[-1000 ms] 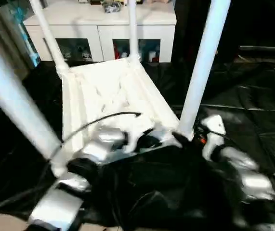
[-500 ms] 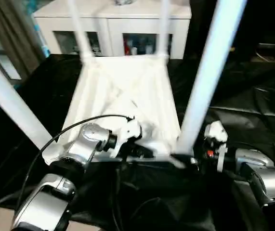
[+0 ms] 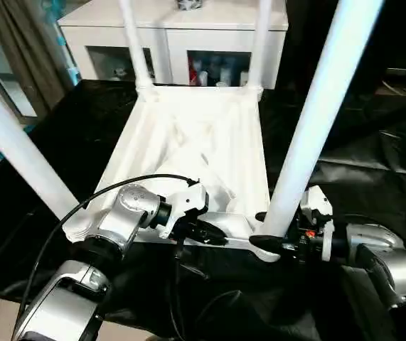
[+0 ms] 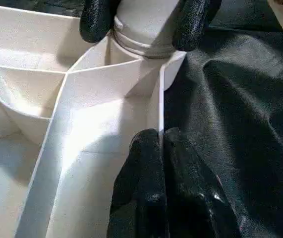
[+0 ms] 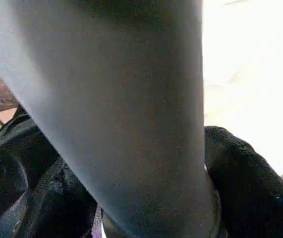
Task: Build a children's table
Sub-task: Rotate leg to tighten
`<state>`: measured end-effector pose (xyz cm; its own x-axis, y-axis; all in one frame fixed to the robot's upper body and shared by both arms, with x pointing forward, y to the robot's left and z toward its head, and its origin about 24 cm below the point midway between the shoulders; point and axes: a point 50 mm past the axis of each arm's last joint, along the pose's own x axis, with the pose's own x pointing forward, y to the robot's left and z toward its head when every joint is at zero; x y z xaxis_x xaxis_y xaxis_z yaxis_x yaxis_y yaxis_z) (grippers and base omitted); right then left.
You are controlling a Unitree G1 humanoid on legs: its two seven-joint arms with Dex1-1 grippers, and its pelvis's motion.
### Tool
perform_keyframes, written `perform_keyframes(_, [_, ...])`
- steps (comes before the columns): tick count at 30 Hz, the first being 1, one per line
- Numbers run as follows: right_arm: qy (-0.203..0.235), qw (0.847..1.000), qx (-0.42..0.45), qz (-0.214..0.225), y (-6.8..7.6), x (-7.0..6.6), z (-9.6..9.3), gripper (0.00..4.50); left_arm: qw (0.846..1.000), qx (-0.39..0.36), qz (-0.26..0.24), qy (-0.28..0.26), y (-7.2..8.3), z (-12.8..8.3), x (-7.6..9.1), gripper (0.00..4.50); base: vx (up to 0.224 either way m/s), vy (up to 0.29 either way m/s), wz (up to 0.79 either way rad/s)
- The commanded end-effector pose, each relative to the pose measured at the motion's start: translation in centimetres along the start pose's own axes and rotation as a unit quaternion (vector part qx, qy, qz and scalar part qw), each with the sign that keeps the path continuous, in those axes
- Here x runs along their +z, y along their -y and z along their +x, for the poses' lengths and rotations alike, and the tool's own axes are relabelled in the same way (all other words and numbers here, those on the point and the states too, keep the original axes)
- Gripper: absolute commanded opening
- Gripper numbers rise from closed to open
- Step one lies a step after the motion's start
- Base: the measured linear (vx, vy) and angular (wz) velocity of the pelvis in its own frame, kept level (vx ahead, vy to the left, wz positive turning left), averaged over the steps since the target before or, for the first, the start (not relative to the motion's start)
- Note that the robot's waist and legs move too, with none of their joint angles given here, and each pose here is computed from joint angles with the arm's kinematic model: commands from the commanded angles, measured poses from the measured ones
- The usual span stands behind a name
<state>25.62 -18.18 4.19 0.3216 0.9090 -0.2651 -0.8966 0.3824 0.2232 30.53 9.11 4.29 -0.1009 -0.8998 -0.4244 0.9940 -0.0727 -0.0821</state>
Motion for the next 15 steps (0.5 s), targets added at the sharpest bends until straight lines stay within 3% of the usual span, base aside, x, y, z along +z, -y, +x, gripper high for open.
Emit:
perform_keyframes(1, [-0.009,0.999,0.031,0.032,-1.2,-1.4,1.4,2.72,0.999,0.037,0.007,0.005,-0.6,0.6,0.6,0.0,0.0,0.0,0.0])
perform_keyframes(3, [-0.009,0.998,-0.051,0.032,-0.5,-2.2,2.5,2.68,0.994,0.107,-0.006,0.007,-1.7,1.3,0.9,0.0,0.0,0.0,0.0])
perform_keyframes(6, [-0.009,0.99,-0.139,0.035,0.5,-2.8,3.5,2.62,0.989,0.148,-0.014,0.012,-2.3,2.0,1.3,0.0,-0.021,0.002,-0.01])
perform_keyframes(8, [0.001,0.982,-0.18,0.054,0.8,-3.0,4.2,2.61,0.985,0.17,-0.019,0.011,-2.6,2.5,1.5,0.0,-0.064,0.01,-0.04])
perform_keyframes(9, [0.01,0.971,-0.226,0.077,1.1,-3.2,5.1,2.6,0.979,0.201,-0.026,0.013,-3.0,3.3,1.9,0.0,-0.065,0.02,-0.05])
perform_keyframes(13, [0.024,0.949,-0.296,0.103,1.5,-2.9,7.1,2.59,0.969,0.243,-0.036,0.033,-3.5,5.1,3.3,0.0,-0.067,0.026,-0.03])
perform_keyframes(15, [0.038,0.949,-0.294,0.103,1.5,-2.2,8.3,2.59,0.969,0.239,-0.034,0.044,-3.4,6.2,4.0,0.0,-0.016,0.026,0.0])
